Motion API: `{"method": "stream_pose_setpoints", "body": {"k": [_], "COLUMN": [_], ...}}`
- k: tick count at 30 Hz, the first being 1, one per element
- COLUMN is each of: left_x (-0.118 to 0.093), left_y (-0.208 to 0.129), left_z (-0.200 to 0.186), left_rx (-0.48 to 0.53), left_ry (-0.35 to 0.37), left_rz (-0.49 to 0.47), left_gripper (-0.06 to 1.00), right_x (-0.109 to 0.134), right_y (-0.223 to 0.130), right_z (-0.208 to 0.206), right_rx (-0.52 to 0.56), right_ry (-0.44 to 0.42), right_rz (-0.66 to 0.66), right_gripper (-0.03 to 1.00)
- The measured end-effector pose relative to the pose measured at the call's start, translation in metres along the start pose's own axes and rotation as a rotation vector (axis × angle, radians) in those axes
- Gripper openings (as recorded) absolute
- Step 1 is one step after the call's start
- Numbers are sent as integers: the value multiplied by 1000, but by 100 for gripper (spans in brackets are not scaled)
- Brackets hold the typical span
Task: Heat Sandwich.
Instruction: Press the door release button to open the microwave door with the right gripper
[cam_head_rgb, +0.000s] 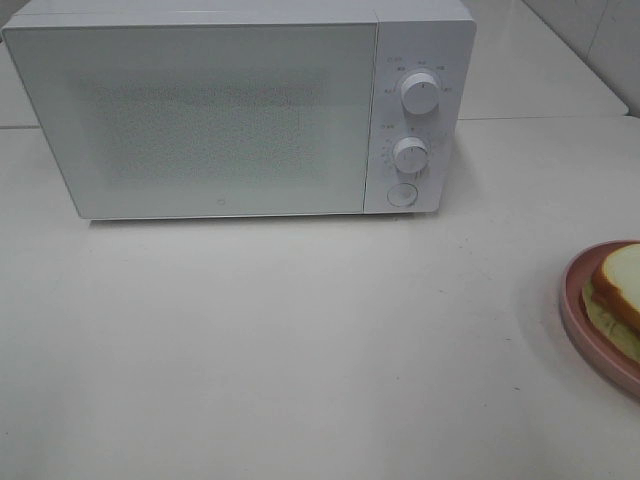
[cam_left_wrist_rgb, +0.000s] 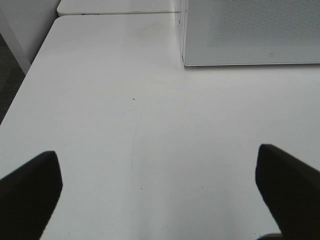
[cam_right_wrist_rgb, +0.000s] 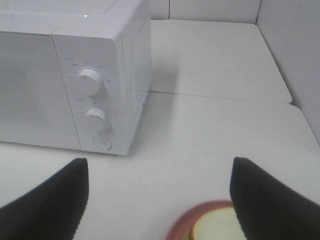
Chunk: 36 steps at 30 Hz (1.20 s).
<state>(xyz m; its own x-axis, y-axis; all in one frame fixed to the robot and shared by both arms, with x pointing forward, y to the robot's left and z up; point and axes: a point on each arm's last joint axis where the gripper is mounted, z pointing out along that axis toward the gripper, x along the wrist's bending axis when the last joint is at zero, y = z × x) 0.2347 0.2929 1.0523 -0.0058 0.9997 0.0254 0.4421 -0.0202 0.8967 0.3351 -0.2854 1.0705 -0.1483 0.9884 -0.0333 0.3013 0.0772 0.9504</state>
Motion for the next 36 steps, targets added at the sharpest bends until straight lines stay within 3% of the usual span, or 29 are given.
{"method": "stream_pose_setpoints", "body": {"k": [7, 17, 22, 26, 27, 31, 36], "left_x": [0, 0, 0, 0, 0, 0, 0], "left_y": [0, 0, 0, 0, 0, 0, 0], "left_z": [0, 0, 0, 0, 0, 0, 0], "left_rx": [0, 0, 0, 0, 0, 0, 0], "left_ry": [0, 0, 0, 0, 0, 0, 0], "left_rz": [0, 0, 0, 0, 0, 0, 0], "left_gripper": [98, 98, 98, 98, 98, 98, 98], "right_x": [7, 27, 42, 54, 54, 64, 69], "right_y": [5, 2, -4, -12, -12, -24, -37], "right_z": [33, 82, 105, 123, 123, 143, 158], "right_rx": [-60, -60, -66, -67, -67, -47, -10], "right_ry": [49, 140, 191, 229, 229, 252, 269], "right_rz": [-32, -63, -81, -59, -59, 53, 107], "right_gripper": [76, 72, 60, 41, 41, 18, 10]}}
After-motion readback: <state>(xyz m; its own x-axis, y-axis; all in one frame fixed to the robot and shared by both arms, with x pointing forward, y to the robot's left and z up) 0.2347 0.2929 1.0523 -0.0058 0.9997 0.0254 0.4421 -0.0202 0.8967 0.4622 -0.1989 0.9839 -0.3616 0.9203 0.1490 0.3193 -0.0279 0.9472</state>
